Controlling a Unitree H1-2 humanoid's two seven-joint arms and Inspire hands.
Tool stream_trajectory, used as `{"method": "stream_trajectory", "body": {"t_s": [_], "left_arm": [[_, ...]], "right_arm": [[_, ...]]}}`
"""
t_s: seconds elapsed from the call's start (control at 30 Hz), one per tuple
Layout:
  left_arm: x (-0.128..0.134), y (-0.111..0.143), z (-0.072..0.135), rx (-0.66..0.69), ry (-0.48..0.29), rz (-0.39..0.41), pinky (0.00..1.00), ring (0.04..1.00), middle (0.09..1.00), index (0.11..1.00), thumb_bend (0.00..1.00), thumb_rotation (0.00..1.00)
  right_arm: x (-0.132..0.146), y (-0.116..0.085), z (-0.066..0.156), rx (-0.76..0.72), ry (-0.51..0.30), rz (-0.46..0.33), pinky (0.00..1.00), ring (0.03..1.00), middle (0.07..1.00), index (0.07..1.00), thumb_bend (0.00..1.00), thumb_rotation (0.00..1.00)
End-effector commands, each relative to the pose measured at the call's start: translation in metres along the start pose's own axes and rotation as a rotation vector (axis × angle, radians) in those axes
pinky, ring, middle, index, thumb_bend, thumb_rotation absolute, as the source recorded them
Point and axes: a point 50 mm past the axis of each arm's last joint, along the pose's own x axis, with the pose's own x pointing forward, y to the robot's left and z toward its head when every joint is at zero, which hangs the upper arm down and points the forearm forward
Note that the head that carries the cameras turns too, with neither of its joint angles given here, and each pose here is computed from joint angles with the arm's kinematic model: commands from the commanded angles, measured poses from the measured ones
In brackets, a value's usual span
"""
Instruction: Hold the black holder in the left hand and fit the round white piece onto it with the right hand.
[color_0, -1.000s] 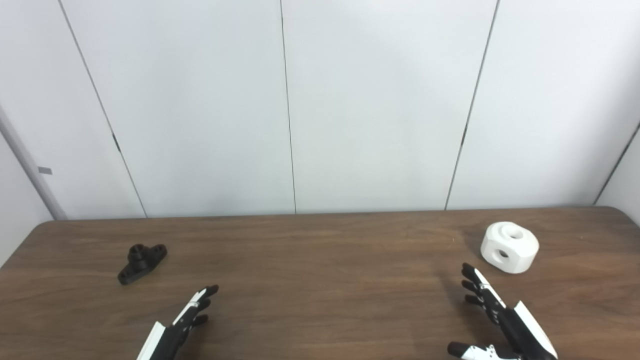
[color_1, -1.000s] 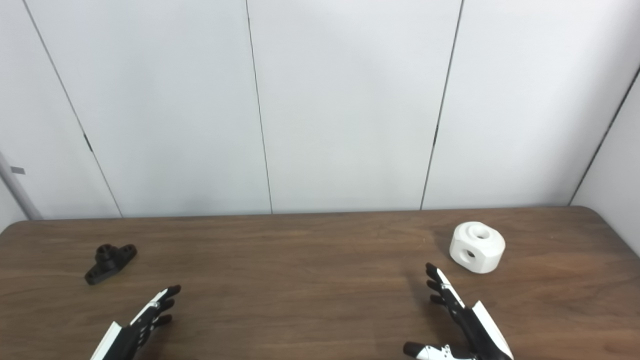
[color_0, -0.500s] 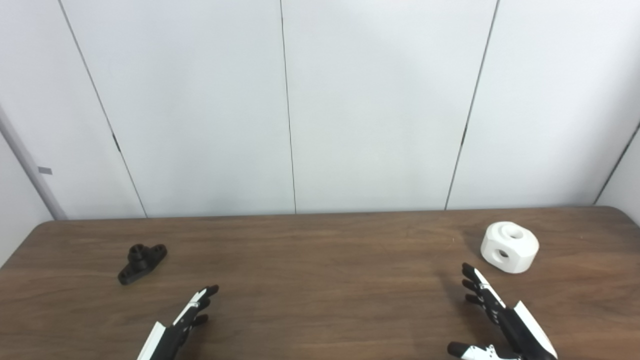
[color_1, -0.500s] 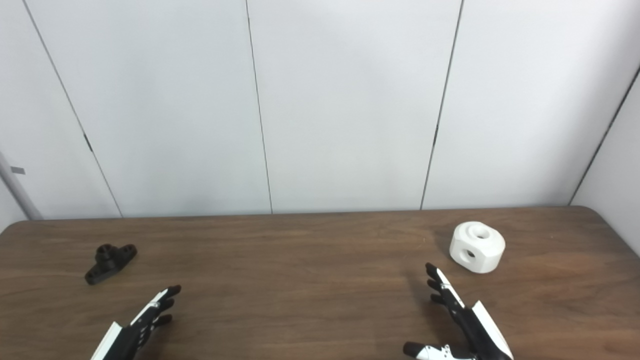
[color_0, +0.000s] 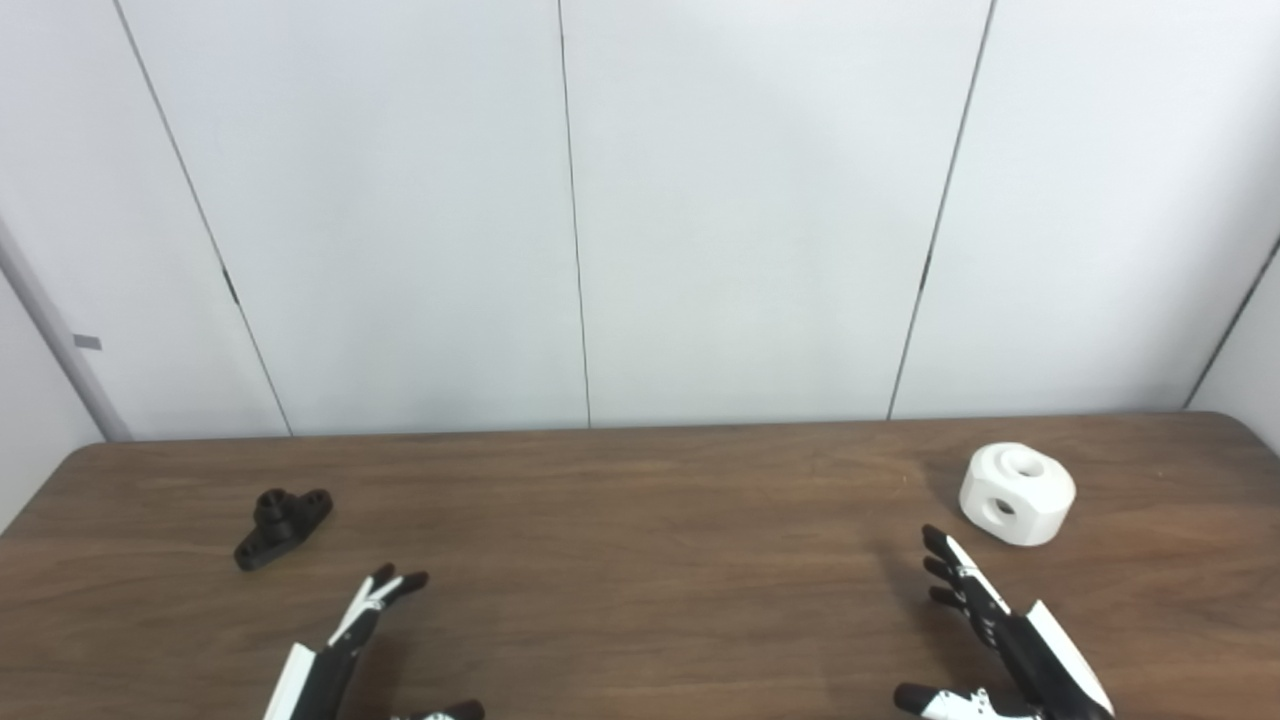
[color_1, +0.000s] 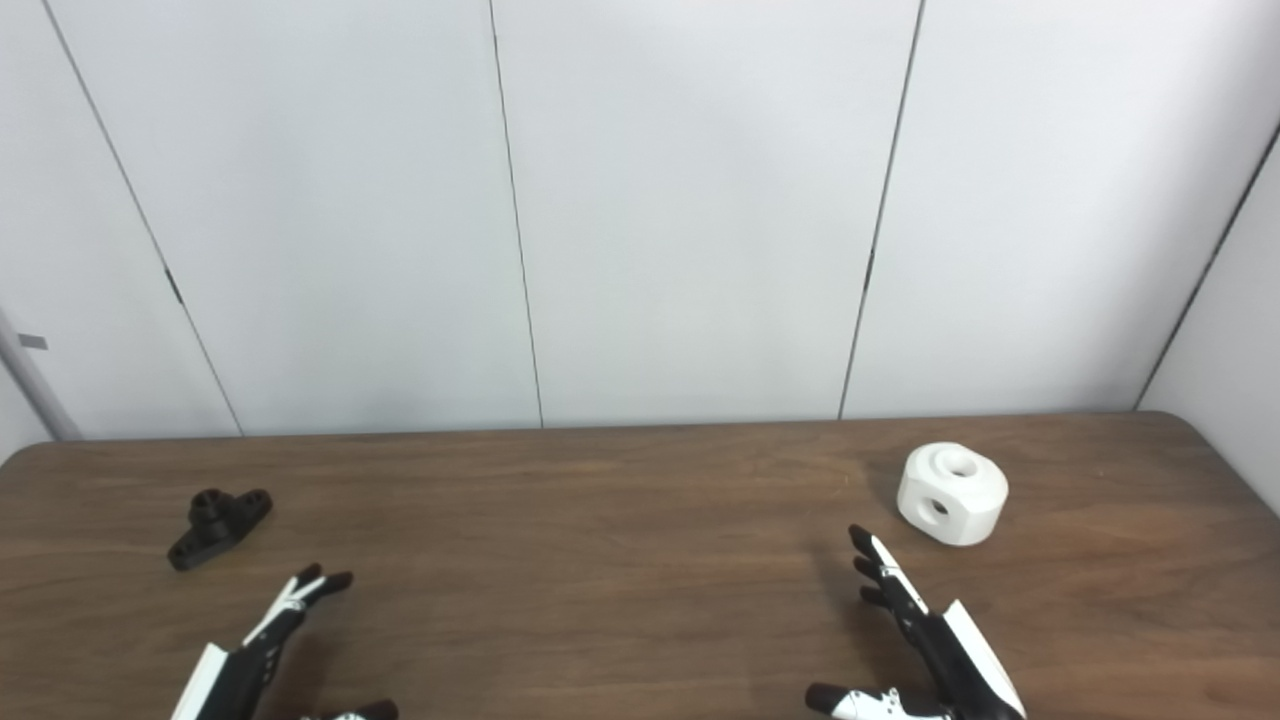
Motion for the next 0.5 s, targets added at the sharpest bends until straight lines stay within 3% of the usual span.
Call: {"method": "stream_trajectory", "body": {"t_s": [0.0,0.47], "left_arm": [[0.007,0.012,0.02,0.034,-0.074,0.083,1.0,1.0,1.0,0.858,0.88,0.17],[0.035,0.069,0.049,0.217,-0.097,0.357,0.99,1.0,1.0,0.774,0.89,0.21]], "right_arm": [[-0.013,0.007,-0.015,0.015,0.033,0.014,0.89,0.948,0.98,0.982,0.93,0.54],[-0.014,-0.002,-0.02,0.001,0.031,0.004,0.87,0.937,0.966,0.967,0.95,0.57]]}}
